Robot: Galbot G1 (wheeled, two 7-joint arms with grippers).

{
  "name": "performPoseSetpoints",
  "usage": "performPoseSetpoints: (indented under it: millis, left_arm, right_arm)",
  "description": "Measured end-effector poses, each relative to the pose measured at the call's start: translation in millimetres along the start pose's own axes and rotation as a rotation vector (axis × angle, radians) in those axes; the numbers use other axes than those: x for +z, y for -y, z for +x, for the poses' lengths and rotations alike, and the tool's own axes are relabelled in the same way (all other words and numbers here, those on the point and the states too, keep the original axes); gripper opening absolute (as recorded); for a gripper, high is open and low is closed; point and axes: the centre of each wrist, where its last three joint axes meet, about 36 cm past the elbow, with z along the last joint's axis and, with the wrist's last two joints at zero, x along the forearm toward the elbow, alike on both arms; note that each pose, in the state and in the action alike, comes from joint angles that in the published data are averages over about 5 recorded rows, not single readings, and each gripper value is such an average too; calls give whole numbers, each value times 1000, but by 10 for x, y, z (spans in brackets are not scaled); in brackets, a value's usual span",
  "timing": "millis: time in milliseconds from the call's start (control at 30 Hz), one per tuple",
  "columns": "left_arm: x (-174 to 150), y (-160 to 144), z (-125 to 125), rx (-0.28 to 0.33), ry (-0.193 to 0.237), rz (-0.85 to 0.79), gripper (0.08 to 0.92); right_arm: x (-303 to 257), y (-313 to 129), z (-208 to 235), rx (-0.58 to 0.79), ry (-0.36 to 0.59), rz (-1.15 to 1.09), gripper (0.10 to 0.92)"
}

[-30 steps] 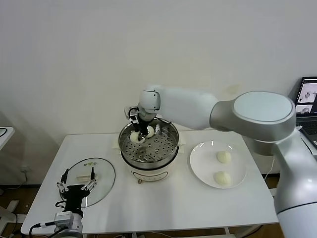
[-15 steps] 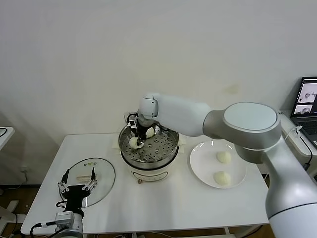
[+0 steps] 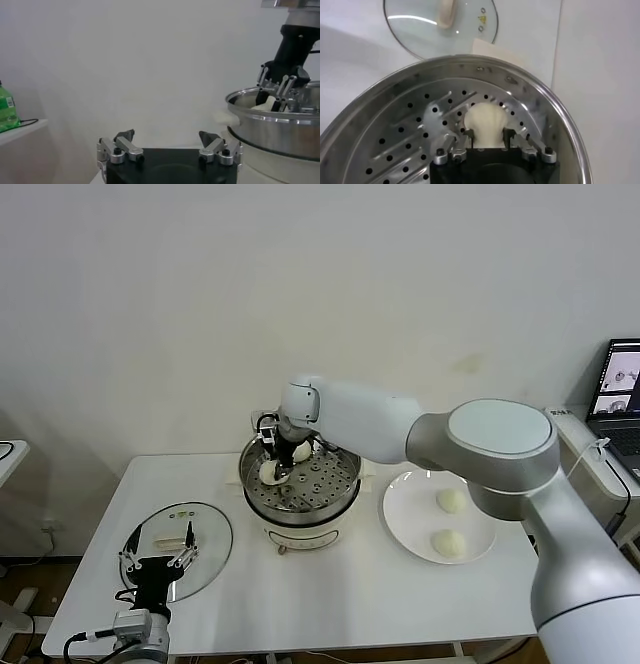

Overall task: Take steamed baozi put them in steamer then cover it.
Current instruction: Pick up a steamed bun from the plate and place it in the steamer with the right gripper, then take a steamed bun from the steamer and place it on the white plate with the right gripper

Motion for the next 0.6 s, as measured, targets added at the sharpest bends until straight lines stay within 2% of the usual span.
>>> performPoseSetpoints:
  millis: [167,267,600]
  left_arm:
    - [-2,4,8,-1,0,1,823]
    - [0,8,15,-1,-2,1,823]
    - [-2,23,24,1,-3,5,823]
  right_arm:
    - [-19,8,26,2,2,3,754]
    - [-42,24,75,7,4,7,808]
    - [-125,124,391,28,-19,50,823]
